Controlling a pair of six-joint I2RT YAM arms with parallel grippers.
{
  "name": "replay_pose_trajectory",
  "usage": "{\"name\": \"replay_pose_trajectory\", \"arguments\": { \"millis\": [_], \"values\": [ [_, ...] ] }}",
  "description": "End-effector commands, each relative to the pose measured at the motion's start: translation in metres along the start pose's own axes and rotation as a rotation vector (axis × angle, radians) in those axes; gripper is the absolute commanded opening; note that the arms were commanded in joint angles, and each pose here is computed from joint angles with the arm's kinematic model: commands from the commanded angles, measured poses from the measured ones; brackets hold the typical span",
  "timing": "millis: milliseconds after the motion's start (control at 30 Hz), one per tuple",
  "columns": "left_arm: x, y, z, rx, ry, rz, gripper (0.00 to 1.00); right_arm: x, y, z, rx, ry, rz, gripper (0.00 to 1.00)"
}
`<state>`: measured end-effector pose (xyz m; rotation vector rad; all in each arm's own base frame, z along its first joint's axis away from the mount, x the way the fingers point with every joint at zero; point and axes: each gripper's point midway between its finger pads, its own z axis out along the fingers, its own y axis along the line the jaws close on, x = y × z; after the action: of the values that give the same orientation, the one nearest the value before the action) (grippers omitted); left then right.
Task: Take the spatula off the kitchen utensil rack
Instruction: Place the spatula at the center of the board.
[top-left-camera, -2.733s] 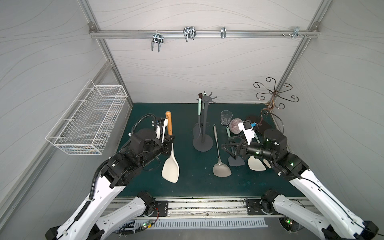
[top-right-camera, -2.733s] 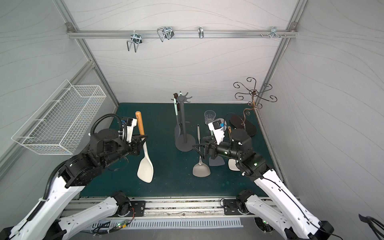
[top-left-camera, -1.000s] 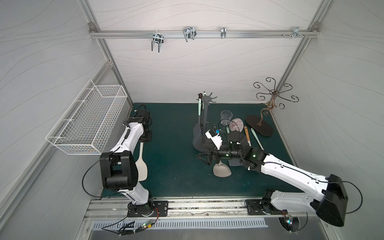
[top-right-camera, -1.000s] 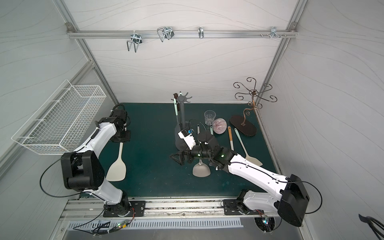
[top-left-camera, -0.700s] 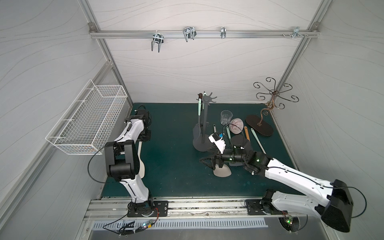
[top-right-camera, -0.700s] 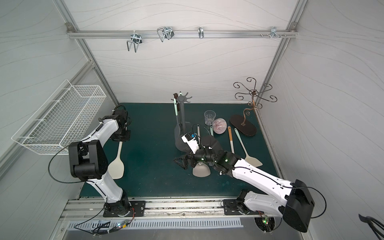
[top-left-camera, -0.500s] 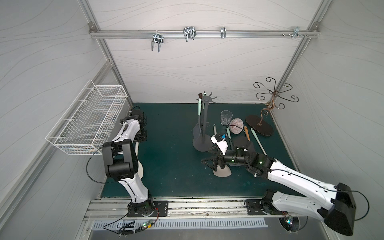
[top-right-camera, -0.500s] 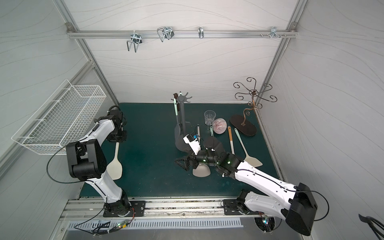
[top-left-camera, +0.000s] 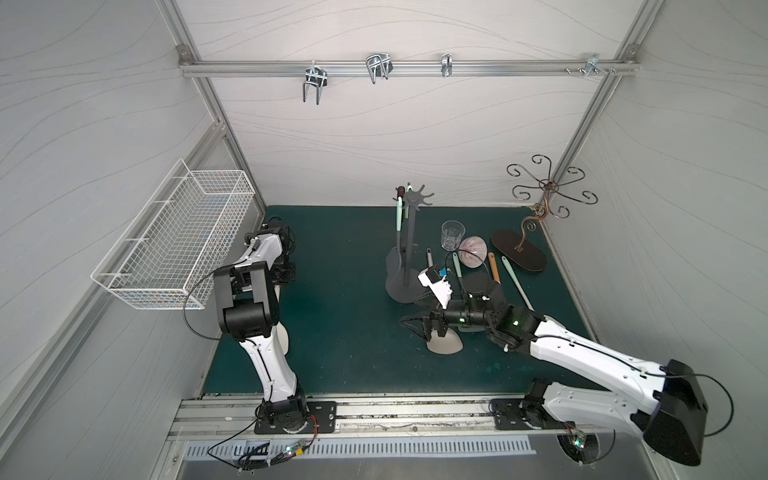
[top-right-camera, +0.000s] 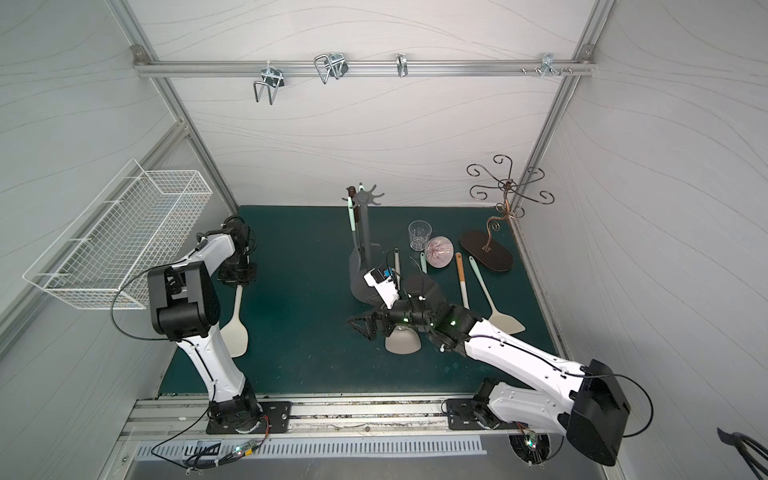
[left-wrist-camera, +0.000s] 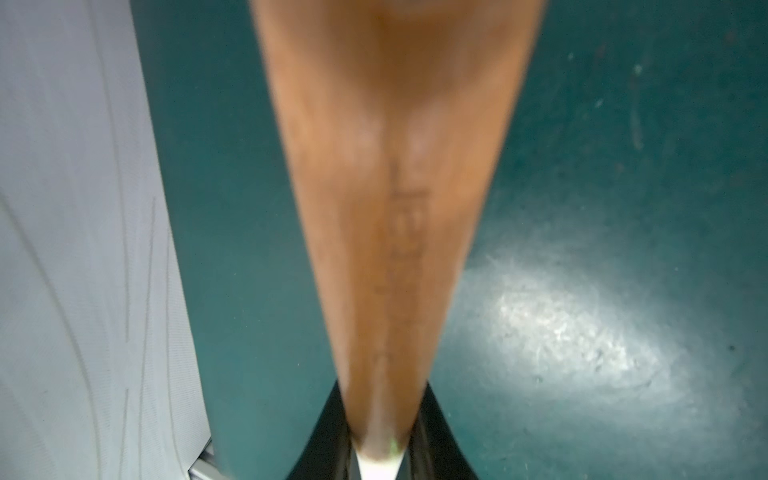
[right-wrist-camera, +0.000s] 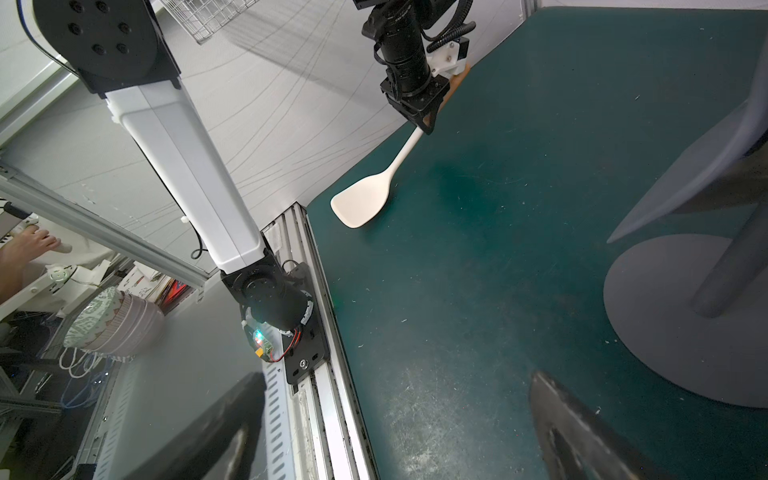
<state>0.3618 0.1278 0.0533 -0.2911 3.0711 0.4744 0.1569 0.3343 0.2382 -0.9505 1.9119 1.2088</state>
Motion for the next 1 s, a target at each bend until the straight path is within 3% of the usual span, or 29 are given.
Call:
{"name": "replay_pose_trajectory", "arguments": {
  "millis": [0,133,300,400,467,567,667,933,967],
  "values": [
    [0.002,-0.006,0.003,0.029,0.05,0.016,0.0,-0.011,0.008,0.001,-0.023,-0.027,-0.005,0.99],
    [0.003,-0.018,0.02,0.067,0.132,0.022,0.0,-0.012,0.005,0.004,-0.013,-0.019,-0.017,0.99],
    [0.003,-0.02,0.023,0.07,0.146,0.021,0.0,-0.015,0.004,0.007,-0.01,-0.016,-0.018,0.99],
    [0.001,-0.022,0.023,0.086,0.157,0.015,0.15,-0.013,0.004,0.01,-0.015,-0.007,-0.011,0.99],
    [0.002,-0.024,0.023,0.098,0.166,0.006,0.33,-0.011,0.003,0.012,-0.017,-0.001,-0.006,0.99],
    [0.0,-0.024,0.017,0.103,0.156,-0.006,0.46,-0.011,0.002,0.011,-0.01,0.001,-0.004,0.99],
    [-0.004,-0.021,0.006,0.105,0.132,-0.026,0.55,-0.01,0.0,0.011,-0.002,0.004,0.0,0.99],
    [-0.013,-0.001,-0.044,0.109,-0.004,-0.118,0.62,-0.012,0.0,0.006,0.023,0.021,0.0,0.99],
    [-0.013,0.002,-0.052,0.106,-0.027,-0.129,0.68,-0.012,-0.001,0.005,0.032,0.02,-0.002,0.99]
  ]
}}
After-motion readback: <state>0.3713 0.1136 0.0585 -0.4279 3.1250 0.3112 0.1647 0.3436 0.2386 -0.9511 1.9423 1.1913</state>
